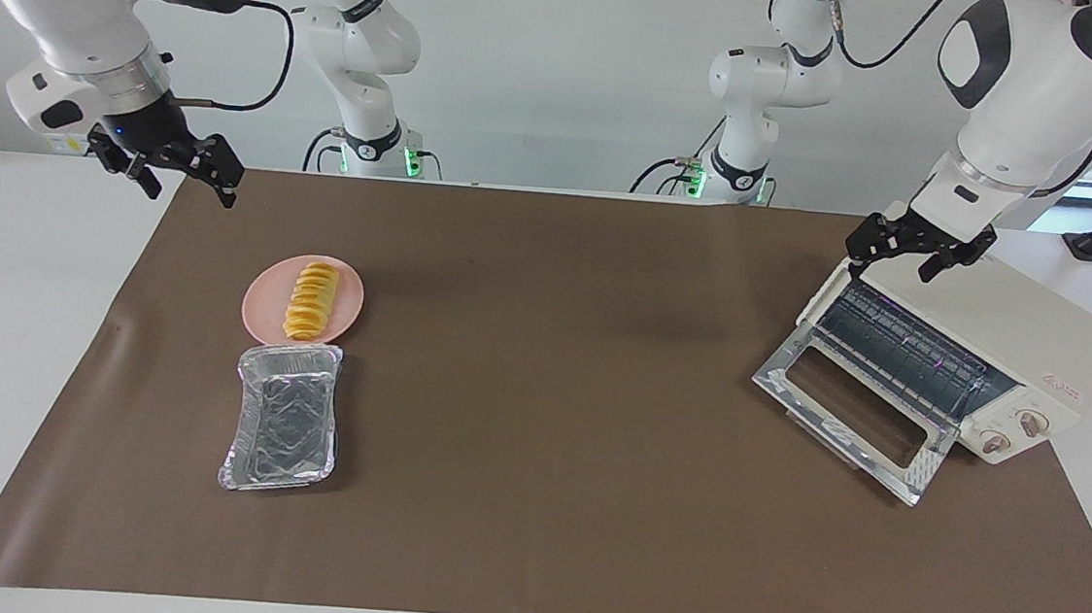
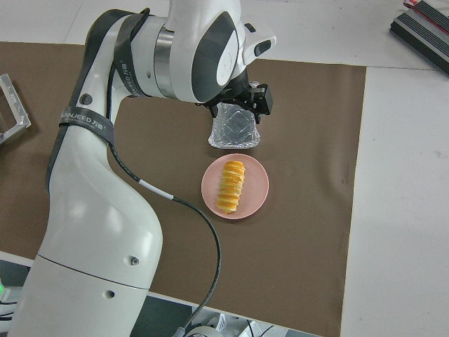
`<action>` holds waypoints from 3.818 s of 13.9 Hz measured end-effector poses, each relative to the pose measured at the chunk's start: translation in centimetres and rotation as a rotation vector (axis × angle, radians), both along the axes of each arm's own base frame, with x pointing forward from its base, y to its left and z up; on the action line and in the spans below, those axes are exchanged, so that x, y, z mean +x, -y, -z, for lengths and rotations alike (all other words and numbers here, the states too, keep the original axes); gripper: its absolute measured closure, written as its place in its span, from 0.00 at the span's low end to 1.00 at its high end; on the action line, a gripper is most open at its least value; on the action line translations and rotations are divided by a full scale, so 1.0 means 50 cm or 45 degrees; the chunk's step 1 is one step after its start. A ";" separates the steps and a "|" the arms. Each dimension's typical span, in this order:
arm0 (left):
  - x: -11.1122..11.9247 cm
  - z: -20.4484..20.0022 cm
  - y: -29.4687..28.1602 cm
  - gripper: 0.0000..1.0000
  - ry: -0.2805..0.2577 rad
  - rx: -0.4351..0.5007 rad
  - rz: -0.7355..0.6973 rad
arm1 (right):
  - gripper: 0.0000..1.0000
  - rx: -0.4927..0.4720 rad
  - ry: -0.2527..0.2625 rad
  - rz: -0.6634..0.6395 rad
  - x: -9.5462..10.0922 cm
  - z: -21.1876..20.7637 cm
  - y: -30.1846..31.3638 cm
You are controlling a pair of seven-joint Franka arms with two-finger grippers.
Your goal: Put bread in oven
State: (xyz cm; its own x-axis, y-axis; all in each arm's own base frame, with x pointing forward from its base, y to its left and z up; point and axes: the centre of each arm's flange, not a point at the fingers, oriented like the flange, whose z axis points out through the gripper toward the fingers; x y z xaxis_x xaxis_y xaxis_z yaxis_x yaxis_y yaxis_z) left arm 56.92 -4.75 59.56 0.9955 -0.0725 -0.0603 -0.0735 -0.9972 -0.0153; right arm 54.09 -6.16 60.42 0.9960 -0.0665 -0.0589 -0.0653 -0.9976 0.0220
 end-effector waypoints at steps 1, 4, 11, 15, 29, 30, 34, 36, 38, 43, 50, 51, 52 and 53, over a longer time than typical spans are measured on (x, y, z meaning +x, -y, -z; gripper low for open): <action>0.000 0.000 0.000 0.00 0.000 0.000 0.000 | 0.00 0.000 0.000 0.000 0.000 0.000 0.000; 0.000 0.000 0.000 0.00 0.000 0.000 0.000 | 0.00 0.000 0.000 0.001 0.000 0.000 -0.001; 0.000 0.000 0.000 0.00 0.000 0.000 0.000 | 0.00 0.012 0.028 0.087 0.016 0.048 -0.066; 0.000 0.000 0.000 0.00 0.000 0.000 0.000 | 0.00 0.013 0.001 0.083 0.019 0.194 -0.068; 0.000 0.000 0.000 0.00 0.000 0.000 0.000 | 0.00 0.016 -0.064 0.009 -0.113 0.539 -0.126; 0.000 0.000 0.000 0.00 0.000 0.000 0.000 | 0.00 0.017 -0.042 0.010 -0.122 0.552 -0.125; 0.000 0.000 0.000 0.00 0.000 0.000 0.000 | 0.07 0.019 0.007 0.002 -0.143 0.583 -0.118; 0.000 0.000 0.000 0.00 0.000 0.000 0.000 | 0.31 0.019 0.011 0.004 -0.143 0.580 -0.116; 0.000 0.000 0.000 0.00 0.000 0.000 0.000 | 0.54 0.019 0.018 0.004 -0.142 0.575 -0.114; 0.000 0.000 0.000 0.00 0.000 0.000 0.000 | 0.88 0.031 -0.014 0.019 -0.126 0.537 -0.114; 0.000 0.000 0.000 0.00 0.000 0.000 0.000 | 0.92 0.069 0.075 0.051 -0.009 0.297 -0.090; 0.000 0.000 0.000 0.00 0.000 0.000 0.000 | 0.92 0.067 0.109 0.044 0.011 0.295 -0.080; 0.000 0.000 0.000 0.00 0.000 0.000 0.000 | 0.92 0.065 0.131 0.039 0.034 0.298 -0.072; 0.000 0.000 0.000 0.00 0.000 0.000 0.000 | 0.92 0.064 0.146 0.039 0.059 0.302 -0.068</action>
State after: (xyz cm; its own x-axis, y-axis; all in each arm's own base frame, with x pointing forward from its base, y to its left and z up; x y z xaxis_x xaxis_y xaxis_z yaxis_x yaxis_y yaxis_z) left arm 56.92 -4.75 59.56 0.9956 -0.0724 -0.0603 -0.0735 -0.9972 -0.0153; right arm 57.02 -2.74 45.32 0.9940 -0.0966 0.0514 -0.0948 -0.9948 -0.0372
